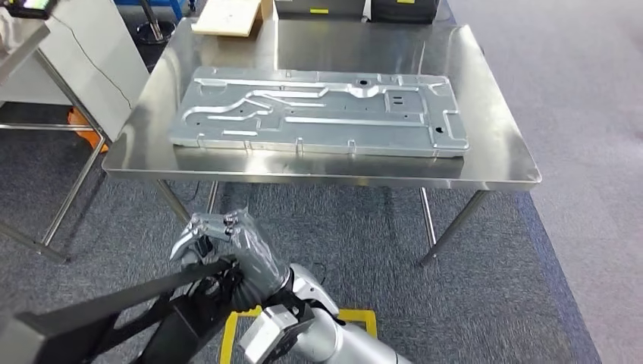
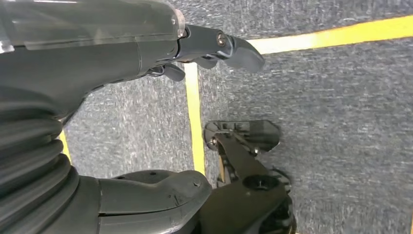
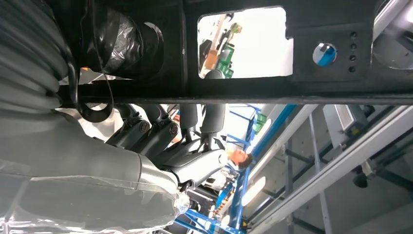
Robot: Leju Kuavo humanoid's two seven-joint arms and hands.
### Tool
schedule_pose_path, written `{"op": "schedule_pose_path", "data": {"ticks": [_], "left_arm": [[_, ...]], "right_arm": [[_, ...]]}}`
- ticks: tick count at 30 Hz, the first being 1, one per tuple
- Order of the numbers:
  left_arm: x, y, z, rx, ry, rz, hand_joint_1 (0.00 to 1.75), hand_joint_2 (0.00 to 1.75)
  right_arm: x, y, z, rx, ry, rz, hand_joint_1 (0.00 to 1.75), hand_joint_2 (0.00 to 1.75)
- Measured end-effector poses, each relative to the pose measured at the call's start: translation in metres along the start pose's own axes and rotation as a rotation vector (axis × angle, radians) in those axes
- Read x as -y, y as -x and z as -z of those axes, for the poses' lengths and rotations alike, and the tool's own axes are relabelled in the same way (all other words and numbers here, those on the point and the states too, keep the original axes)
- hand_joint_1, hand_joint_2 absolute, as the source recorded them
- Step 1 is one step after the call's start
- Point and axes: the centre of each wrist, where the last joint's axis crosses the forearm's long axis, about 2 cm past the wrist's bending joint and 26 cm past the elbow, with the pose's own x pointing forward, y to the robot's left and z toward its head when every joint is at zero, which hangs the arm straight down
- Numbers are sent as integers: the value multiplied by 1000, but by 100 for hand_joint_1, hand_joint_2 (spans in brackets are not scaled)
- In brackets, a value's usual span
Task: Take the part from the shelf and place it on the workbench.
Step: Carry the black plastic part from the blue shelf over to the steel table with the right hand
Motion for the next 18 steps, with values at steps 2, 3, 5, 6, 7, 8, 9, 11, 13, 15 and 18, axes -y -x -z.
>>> {"op": "schedule_pose_path", "data": {"ticks": [2,3,5,6,7,8,9,11,13,15,18], "left_arm": [[1,0,0,1,2,-1,0,175],[1,0,0,1,3,-1,0,175],[1,0,0,1,2,-1,0,175],[1,1,0,0,1,0,0,175],[0,1,-1,-1,1,0,0,175],[0,2,-1,-2,0,0,0,175],[0,2,-1,-2,0,0,0,175],[1,2,-2,-2,1,-1,0,175],[2,2,-2,-1,3,-3,0,175],[3,2,-2,0,4,-4,0,175],[3,2,-1,2,3,-4,0,175]], "right_arm": [[0,0,0,0,1,-1,175,175],[1,0,0,1,3,-2,175,175],[1,0,0,1,5,-3,175,175],[1,0,0,0,6,-3,175,175],[1,1,0,-1,8,-4,175,175],[1,1,-1,-3,9,-5,175,175],[1,1,-1,-4,11,-6,175,175],[1,1,-1,-3,13,-8,175,175],[2,1,0,-2,16,-10,175,175],[3,1,0,-2,18,-11,175,175],[3,1,1,1,22,-10,175,175]]}}
